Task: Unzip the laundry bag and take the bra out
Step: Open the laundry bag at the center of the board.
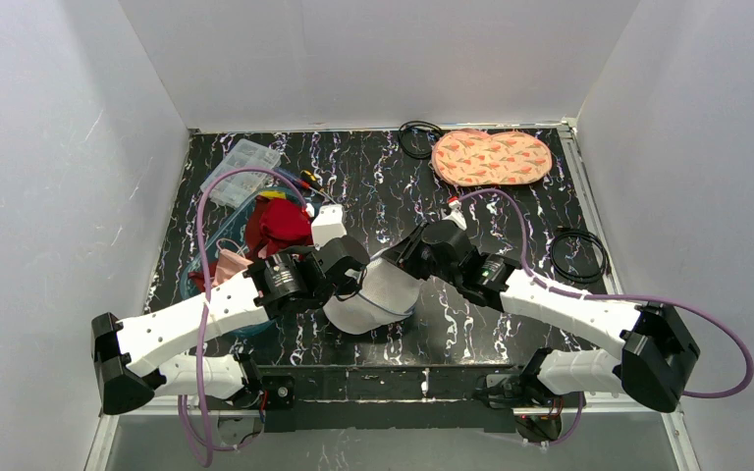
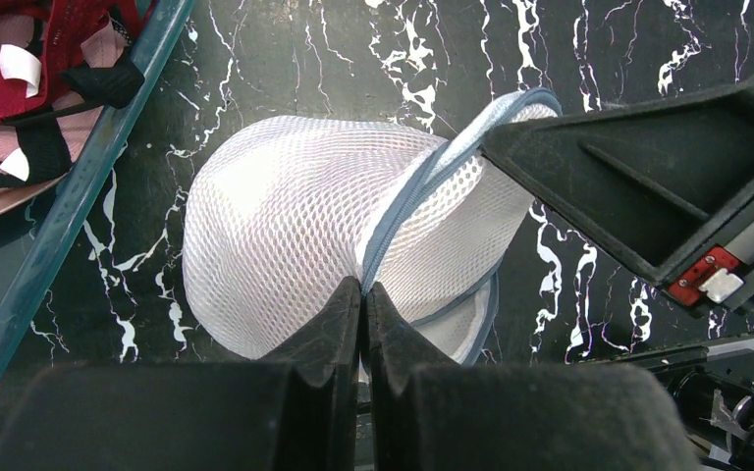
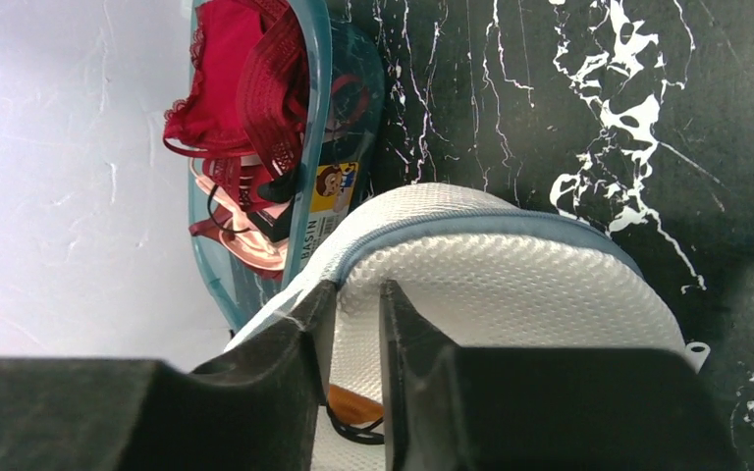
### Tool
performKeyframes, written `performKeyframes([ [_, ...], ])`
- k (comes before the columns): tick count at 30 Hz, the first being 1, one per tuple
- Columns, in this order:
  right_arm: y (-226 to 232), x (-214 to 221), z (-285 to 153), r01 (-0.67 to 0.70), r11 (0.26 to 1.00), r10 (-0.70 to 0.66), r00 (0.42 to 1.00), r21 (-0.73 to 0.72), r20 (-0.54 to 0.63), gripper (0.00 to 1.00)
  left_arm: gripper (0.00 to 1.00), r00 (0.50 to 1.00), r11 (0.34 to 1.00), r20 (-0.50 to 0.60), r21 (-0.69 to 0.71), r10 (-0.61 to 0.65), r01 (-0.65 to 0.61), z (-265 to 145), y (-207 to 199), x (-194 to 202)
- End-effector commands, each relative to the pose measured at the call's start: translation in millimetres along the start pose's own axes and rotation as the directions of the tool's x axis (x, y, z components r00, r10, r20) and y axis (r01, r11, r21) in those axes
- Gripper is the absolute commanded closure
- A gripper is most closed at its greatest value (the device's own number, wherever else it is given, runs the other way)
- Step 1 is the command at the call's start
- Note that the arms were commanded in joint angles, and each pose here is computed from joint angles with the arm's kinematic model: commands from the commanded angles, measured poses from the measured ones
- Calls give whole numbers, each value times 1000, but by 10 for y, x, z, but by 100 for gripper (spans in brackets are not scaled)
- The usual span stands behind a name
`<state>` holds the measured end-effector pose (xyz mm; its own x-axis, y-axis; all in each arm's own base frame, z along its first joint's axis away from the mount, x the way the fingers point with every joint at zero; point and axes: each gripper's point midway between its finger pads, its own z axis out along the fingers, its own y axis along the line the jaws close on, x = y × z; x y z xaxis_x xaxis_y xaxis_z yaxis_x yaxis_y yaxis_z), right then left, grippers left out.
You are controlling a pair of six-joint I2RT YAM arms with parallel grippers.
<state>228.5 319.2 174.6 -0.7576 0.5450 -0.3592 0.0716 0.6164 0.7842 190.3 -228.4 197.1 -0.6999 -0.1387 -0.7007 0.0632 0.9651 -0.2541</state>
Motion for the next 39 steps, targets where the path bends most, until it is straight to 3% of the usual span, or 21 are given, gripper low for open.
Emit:
performKeyframes([
  [1, 21, -45, -85, 21, 999, -20, 1000, -27, 23, 77, 100, 998, 1000, 58, 3, -20, 19, -85, 26, -156],
  [4, -21, -44, -110, 42, 999, -42, 999, -21, 23, 97, 100, 998, 1000, 58, 7, -23, 23, -93, 28, -156],
  [5, -26, -44, -121, 51, 998, -51, 998, -20, 23, 99, 100, 998, 1000, 59, 6, -22, 21, -94, 34, -156],
  [17, 1, -131, -661, 332, 938, -334, 943, -100, -1, 99, 100, 995, 1000, 100, -14, -12, 13, -186, 182, -229],
  [23, -93, -147, -1071, 517, 841, -523, 853, -158, 8, 99, 100, 992, 1000, 128, -29, 11, -8, -242, 228, -321],
  [27, -389, -198, -1326, 586, 804, -588, 809, -99, 15, 99, 100, 990, 999, 136, -41, 34, -29, -243, 240, -349],
  [35, -998, -312, -1602, 419, 905, -424, 902, 80, 76, 98, 100, 990, 998, 133, -46, 51, -45, -232, 207, -369],
  [36, -1008, -317, -1633, 396, 915, -402, 912, 77, 87, 74, 100, 990, 998, 130, -44, 52, -46, -229, 198, -365],
  [37, -985, -318, -1666, 385, 921, -389, 916, 58, 97, 58, 100, 991, 998, 124, -43, 54, -49, -223, 191, -354],
  [39, -900, -337, -1736, 379, 925, -379, 918, 21, 114, 34, 100, 992, 998, 114, -42, 56, -52, -207, 178, -331],
])
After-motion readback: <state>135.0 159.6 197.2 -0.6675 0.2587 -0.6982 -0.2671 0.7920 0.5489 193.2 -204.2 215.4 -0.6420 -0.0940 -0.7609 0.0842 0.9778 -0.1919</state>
